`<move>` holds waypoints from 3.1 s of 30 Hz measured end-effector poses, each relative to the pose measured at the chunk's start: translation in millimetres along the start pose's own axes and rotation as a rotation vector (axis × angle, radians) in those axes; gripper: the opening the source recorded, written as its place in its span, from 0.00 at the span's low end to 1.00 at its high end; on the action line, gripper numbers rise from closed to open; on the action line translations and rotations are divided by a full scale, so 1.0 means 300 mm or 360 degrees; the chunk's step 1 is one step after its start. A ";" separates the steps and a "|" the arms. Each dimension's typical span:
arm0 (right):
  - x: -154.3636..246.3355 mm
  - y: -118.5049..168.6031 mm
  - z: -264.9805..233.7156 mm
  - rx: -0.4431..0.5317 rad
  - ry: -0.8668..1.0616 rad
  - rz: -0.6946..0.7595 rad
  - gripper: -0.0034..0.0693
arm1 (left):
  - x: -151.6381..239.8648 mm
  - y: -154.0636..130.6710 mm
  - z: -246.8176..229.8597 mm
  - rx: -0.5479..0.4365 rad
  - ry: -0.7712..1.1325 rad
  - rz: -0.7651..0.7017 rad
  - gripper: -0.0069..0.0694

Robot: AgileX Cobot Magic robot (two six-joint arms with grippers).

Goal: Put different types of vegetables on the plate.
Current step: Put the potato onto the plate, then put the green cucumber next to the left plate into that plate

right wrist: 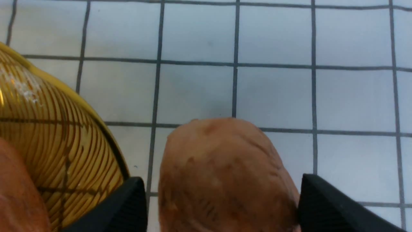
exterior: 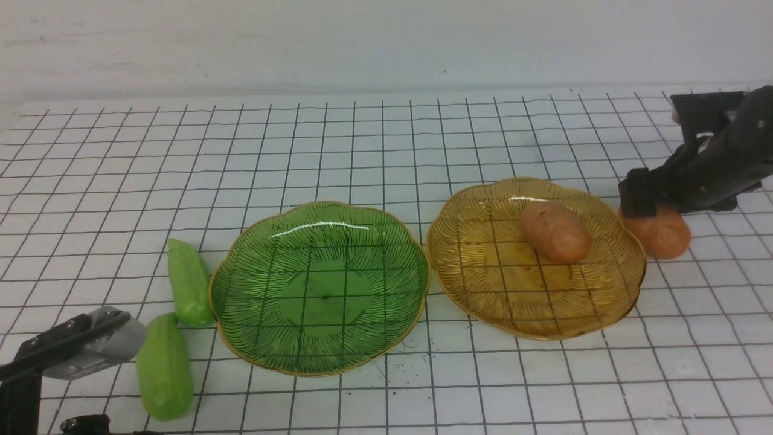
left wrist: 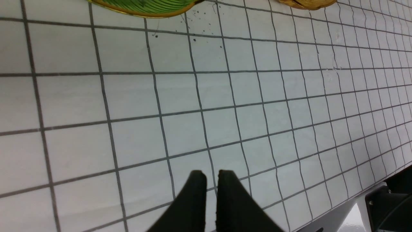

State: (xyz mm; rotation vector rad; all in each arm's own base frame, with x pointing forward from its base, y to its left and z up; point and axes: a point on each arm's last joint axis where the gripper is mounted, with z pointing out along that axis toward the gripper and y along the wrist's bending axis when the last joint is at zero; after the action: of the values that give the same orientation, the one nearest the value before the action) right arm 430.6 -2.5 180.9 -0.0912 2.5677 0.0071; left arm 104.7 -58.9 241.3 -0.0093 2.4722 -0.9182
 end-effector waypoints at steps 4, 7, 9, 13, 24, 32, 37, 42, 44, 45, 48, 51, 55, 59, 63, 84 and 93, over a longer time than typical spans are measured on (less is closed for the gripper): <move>0.010 -0.001 0.022 0.0005 0.0027 -0.0012 0.83 | 0.000 0.000 0.000 0.0000 0.0000 0.0000 0.13; 0.013 -0.002 0.033 0.0006 0.0040 -0.0018 0.83 | 0.000 0.000 0.000 0.0000 0.0000 0.0000 0.13; 0.014 -0.002 0.033 0.0007 0.0044 -0.0021 0.82 | 0.000 0.000 0.000 0.0000 0.0000 0.0000 0.13; 0.012 -0.002 0.032 0.0008 0.0046 -0.0020 0.73 | 0.000 0.000 0.000 0.0000 0.0000 0.0000 0.13; -0.112 -0.044 -0.160 0.0167 0.0173 -0.0227 0.73 | 0.001 0.000 0.000 0.0002 0.0006 0.0000 0.13; -0.136 0.008 -0.312 -0.0094 0.0388 0.0085 0.73 | 0.001 0.000 0.000 0.0002 0.0006 0.0000 0.13; -0.125 0.103 -0.270 -0.0180 0.0455 0.0071 0.73 | 0.001 0.000 0.000 0.0002 0.0006 0.0000 0.13; -0.099 0.202 -0.243 -0.0212 0.0518 -0.0029 0.73 | 0.002 0.001 0.000 -0.0003 0.0008 0.0004 0.13; -0.075 0.288 -0.214 -0.0207 0.0569 -0.0161 0.73 | 0.003 0.003 0.000 -0.0017 0.0013 0.0017 0.13; -0.071 0.308 -0.208 -0.0200 0.0578 -0.0195 0.73 | 0.003 0.004 0.000 -0.0019 0.0014 0.0018 0.13; -0.063 0.355 -0.209 -0.0187 0.0579 -0.0275 0.73 | 0.003 0.005 0.000 -0.0025 0.0016 0.0023 0.13; -0.057 0.389 -0.213 -0.0180 0.0579 -0.0303 0.79 | 0.003 0.005 0.000 -0.0027 0.0017 0.0025 0.13; -0.054 0.409 -0.216 -0.0157 0.0578 -0.0285 0.93 | 0.005 0.009 0.000 -0.0048 0.0025 0.0044 0.13; -0.057 0.410 -0.234 -0.0145 0.0560 -0.0255 0.99 | 0.006 0.014 0.000 -0.0076 0.0035 0.0066 0.13; -0.090 0.399 -0.379 -0.0174 0.0400 -0.0240 1.00 | 0.004 0.018 -0.005 -0.0112 0.0045 0.0097 0.14; 0.425 0.205 -1.202 -0.0322 -0.0337 -0.0229 0.26 | -0.235 0.120 0.003 -0.0883 0.0171 -0.0044 0.50; 0.698 0.127 -1.210 -0.0194 -0.0463 -0.0257 0.06 | -0.315 0.211 0.141 -0.0912 0.0111 -0.0061 0.64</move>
State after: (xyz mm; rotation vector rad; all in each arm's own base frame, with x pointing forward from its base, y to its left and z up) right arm 56.1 13.3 372.1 -0.3193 2.2615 0.1078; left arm 217.0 -19.4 217.5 -0.2217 2.7212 -0.1994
